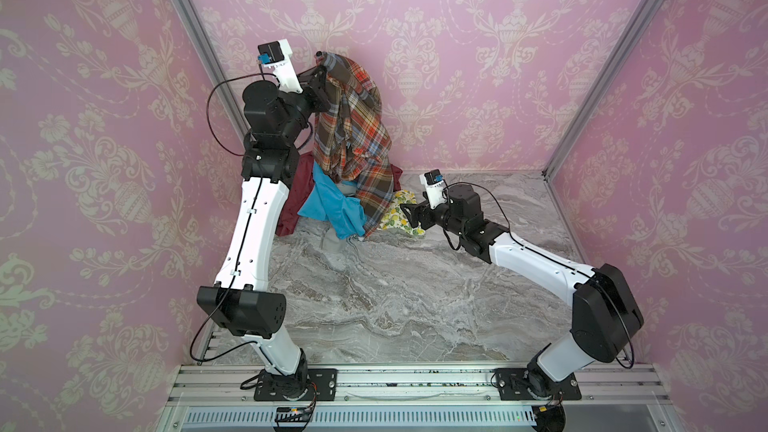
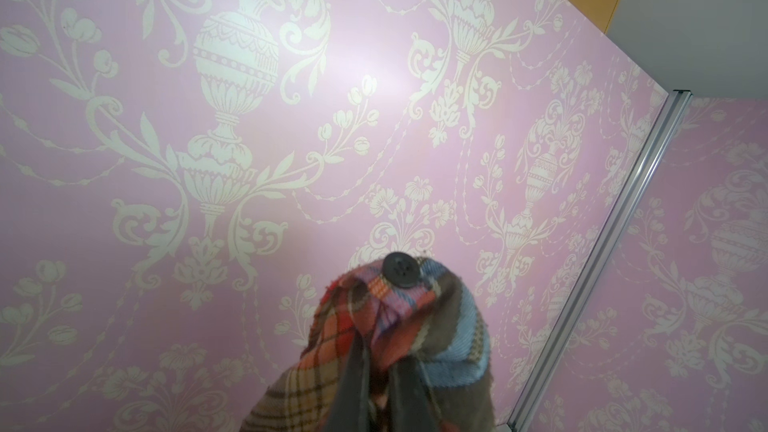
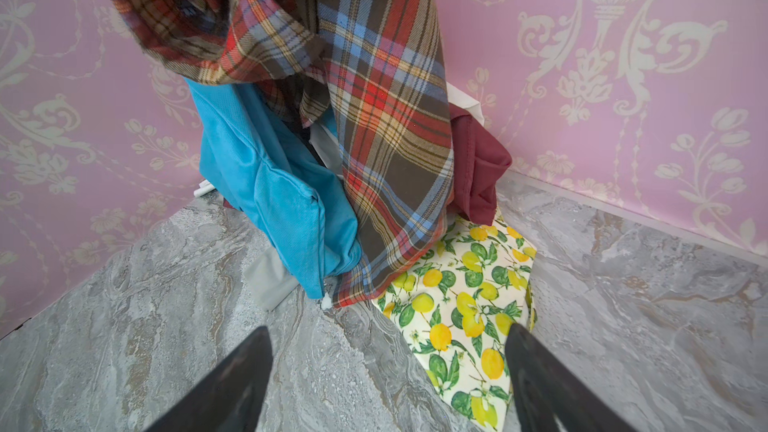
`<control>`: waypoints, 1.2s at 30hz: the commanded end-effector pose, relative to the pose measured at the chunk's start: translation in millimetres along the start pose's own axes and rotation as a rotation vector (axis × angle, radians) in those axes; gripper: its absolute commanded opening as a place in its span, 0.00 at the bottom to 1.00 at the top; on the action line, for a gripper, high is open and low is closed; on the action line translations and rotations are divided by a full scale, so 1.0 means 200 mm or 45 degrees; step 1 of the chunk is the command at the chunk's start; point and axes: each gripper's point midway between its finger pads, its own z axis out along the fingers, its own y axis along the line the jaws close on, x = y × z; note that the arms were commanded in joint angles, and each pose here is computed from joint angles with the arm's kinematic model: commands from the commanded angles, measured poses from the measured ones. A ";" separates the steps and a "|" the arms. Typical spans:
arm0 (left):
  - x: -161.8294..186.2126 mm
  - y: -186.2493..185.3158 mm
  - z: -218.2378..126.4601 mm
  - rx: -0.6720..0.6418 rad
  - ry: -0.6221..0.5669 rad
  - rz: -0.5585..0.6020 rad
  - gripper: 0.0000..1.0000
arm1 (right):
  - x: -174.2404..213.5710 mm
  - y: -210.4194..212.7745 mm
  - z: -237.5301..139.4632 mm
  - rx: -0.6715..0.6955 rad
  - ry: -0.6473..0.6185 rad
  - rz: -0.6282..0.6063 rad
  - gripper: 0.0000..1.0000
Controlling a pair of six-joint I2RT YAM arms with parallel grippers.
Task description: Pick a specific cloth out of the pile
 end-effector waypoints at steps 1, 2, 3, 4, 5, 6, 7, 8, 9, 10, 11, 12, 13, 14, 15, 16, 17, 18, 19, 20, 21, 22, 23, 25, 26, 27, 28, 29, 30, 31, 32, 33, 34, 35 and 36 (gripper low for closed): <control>-0.25 -0.17 -0.07 0.124 -0.133 0.029 0.00 | -0.15 0.01 -0.07 0.012 -0.111 -0.051 0.89; -0.25 -0.17 -0.07 0.125 -0.130 0.029 0.00 | -0.16 0.01 -0.07 0.012 -0.114 -0.054 0.90; -0.27 -0.18 -0.08 0.131 -0.132 0.033 0.00 | -0.16 0.01 -0.08 0.014 -0.118 -0.056 0.90; -0.28 -0.19 -0.07 0.141 -0.128 0.033 0.00 | -0.17 0.01 -0.08 0.013 -0.122 -0.057 0.90; -0.28 -0.21 -0.07 0.151 -0.127 0.033 0.00 | -0.17 0.02 -0.08 0.010 -0.125 -0.059 0.91; -0.29 -0.21 -0.07 0.158 -0.119 0.033 0.00 | -0.17 0.02 -0.08 0.008 -0.128 -0.058 0.91; -0.30 -0.22 -0.07 0.164 -0.112 0.032 0.00 | -0.17 0.02 -0.08 0.006 -0.132 -0.058 0.92; -0.31 -0.23 -0.07 0.168 -0.108 0.035 0.00 | -0.22 0.03 -0.08 0.004 -0.155 -0.060 0.92; -0.32 -0.24 -0.07 0.171 -0.105 0.040 0.00 | -0.27 0.03 -0.09 0.001 -0.182 -0.059 0.92; -0.33 -0.24 -0.07 0.169 -0.099 0.044 0.00 | -0.29 0.03 -0.10 0.000 -0.189 -0.055 0.93; -0.33 -0.25 -0.07 0.172 -0.094 0.048 0.00 | -0.30 0.04 -0.10 -0.002 -0.197 -0.055 0.93; -0.33 -0.25 -0.07 0.172 -0.088 0.049 0.00 | -0.32 0.04 -0.10 -0.007 -0.207 -0.053 0.94; -0.33 -0.26 -0.07 0.176 -0.076 0.043 0.00 | -0.33 0.04 -0.11 -0.009 -0.216 -0.054 0.95; -0.32 -0.27 -0.07 0.184 -0.067 0.042 0.00 | -0.35 0.05 -0.11 -0.010 -0.225 -0.055 0.95; -0.32 -0.28 -0.07 0.193 -0.054 0.037 0.00 | -0.37 0.05 -0.12 -0.013 -0.233 -0.059 0.96; -0.31 -0.29 -0.07 0.198 -0.037 0.031 0.00 | -0.40 0.06 -0.13 -0.013 -0.244 -0.065 0.96; -0.30 -0.30 -0.06 0.206 -0.023 0.025 0.00 | -0.42 0.06 -0.14 -0.011 -0.252 -0.069 0.97; -0.29 -0.32 -0.06 0.219 -0.011 0.018 0.00 | -0.46 0.07 -0.15 -0.016 -0.269 -0.079 0.98; -0.28 -0.34 -0.06 0.236 0.002 0.013 0.00 | -0.48 0.07 -0.16 -0.023 -0.281 -0.087 0.98; -0.27 -0.36 -0.06 0.251 0.011 0.010 0.00 | -0.51 0.08 -0.17 -0.032 -0.293 -0.098 0.99; -0.26 -0.38 -0.05 0.261 0.022 0.007 0.00 | -0.54 0.09 -0.17 -0.040 -0.305 -0.108 1.00; -0.24 -0.41 -0.05 0.275 0.038 0.000 0.00 | -0.58 0.10 -0.18 -0.050 -0.332 -0.120 1.00; -0.23 -0.43 -0.05 0.290 0.053 -0.008 0.00 | -0.61 0.12 -0.19 -0.064 -0.355 -0.127 1.00; -0.17 -0.47 -0.04 0.332 0.104 -0.047 0.00 | -0.70 0.15 -0.19 -0.106 -0.420 -0.146 1.00; -0.14 -0.49 -0.04 0.351 0.126 -0.060 0.00 | -0.72 0.17 -0.18 -0.127 -0.443 -0.152 1.00; -0.11 -0.52 -0.03 0.367 0.153 -0.074 0.00 | -0.74 0.19 -0.17 -0.155 -0.472 -0.162 1.00; -0.07 -0.55 -0.03 0.380 0.176 -0.085 0.00 | -0.76 0.20 -0.15 -0.178 -0.496 -0.169 1.00; -0.04 -0.58 -0.03 0.400 0.202 -0.093 0.00 | -0.77 0.21 -0.12 -0.197 -0.513 -0.176 1.00; -0.01 -0.62 -0.03 0.431 0.225 -0.095 0.00 | -0.78 0.22 -0.09 -0.215 -0.543 -0.183 1.00; 0.03 -0.66 -0.03 0.448 0.255 -0.097 0.00 | -0.78 0.23 -0.06 -0.230 -0.566 -0.192 1.00; 0.06 -0.69 -0.04 0.467 0.275 -0.099 0.00 | -0.78 0.23 -0.02 -0.241 -0.586 -0.196 1.00; 0.09 -0.73 -0.04 0.493 0.299 -0.097 0.00 | -0.79 0.24 0.02 -0.259 -0.611 -0.202 1.00; 0.11 -0.76 -0.05 0.509 0.321 -0.101 0.00 | -0.79 0.25 0.06 -0.274 -0.634 -0.194 1.00; 0.14 -0.78 -0.05 0.524 0.341 -0.106 0.00 | -0.80 0.26 0.10 -0.285 -0.659 -0.180 1.00; 0.17 -0.81 -0.05 0.547 0.362 -0.114 0.00 | -0.81 0.27 0.14 -0.302 -0.679 -0.165 1.00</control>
